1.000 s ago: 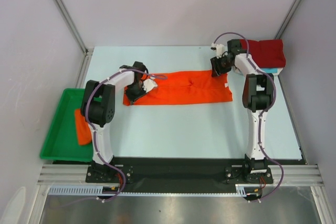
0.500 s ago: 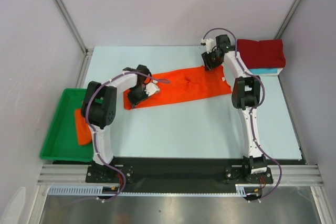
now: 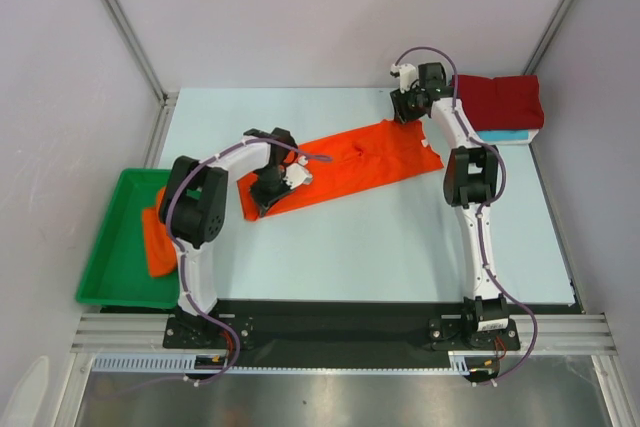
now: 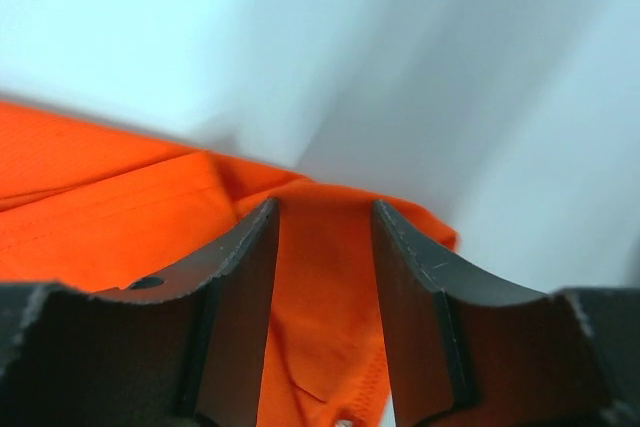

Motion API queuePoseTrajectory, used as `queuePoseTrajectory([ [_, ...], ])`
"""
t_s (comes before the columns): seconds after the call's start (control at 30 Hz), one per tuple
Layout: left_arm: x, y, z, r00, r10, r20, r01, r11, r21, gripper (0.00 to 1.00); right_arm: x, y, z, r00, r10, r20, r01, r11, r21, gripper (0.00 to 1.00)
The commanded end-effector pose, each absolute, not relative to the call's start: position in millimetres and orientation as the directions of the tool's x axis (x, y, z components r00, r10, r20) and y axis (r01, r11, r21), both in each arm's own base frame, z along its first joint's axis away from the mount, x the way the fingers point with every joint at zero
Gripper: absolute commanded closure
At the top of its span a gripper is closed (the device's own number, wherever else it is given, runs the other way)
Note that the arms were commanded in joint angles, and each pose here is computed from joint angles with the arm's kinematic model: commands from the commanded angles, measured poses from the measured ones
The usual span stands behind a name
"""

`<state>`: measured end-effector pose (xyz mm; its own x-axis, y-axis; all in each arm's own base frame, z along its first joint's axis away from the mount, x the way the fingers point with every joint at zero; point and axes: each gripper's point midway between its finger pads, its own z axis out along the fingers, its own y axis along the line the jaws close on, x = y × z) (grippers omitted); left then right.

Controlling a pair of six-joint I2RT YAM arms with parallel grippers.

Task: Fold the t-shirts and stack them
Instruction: Fold the tshirt

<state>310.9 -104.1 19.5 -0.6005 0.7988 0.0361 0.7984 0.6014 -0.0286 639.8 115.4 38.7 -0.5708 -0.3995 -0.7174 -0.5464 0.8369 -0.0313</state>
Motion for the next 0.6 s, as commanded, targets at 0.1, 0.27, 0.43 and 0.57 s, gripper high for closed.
queuePoseTrajectory([
  [0.1, 312, -112, 60, -0.577, 0.817, -0.008, 0.817, 0.577, 0.001, 0.94, 653, 112, 152, -0.425, -0.312, -0.850, -0.505, 0.861, -0.064, 0.50],
  [0.27, 311, -105, 59, -0.562, 0.827, 0.007, 0.827, 0.562, 0.032, 0.67, 628, 109, 175, -0.459, -0.258, -0.850, -0.512, 0.859, 0.016, 0.48],
  [0.43, 308, -94, 45, -0.537, 0.842, 0.050, 0.843, 0.534, 0.063, 0.58, 604, 111, 184, -0.475, -0.260, -0.841, -0.533, 0.845, 0.040, 0.47],
  [0.57, 312, -91, 30, -0.517, 0.853, 0.068, 0.855, 0.513, 0.074, 0.58, 592, 114, 188, -0.499, -0.245, -0.832, -0.538, 0.840, 0.075, 0.47],
])
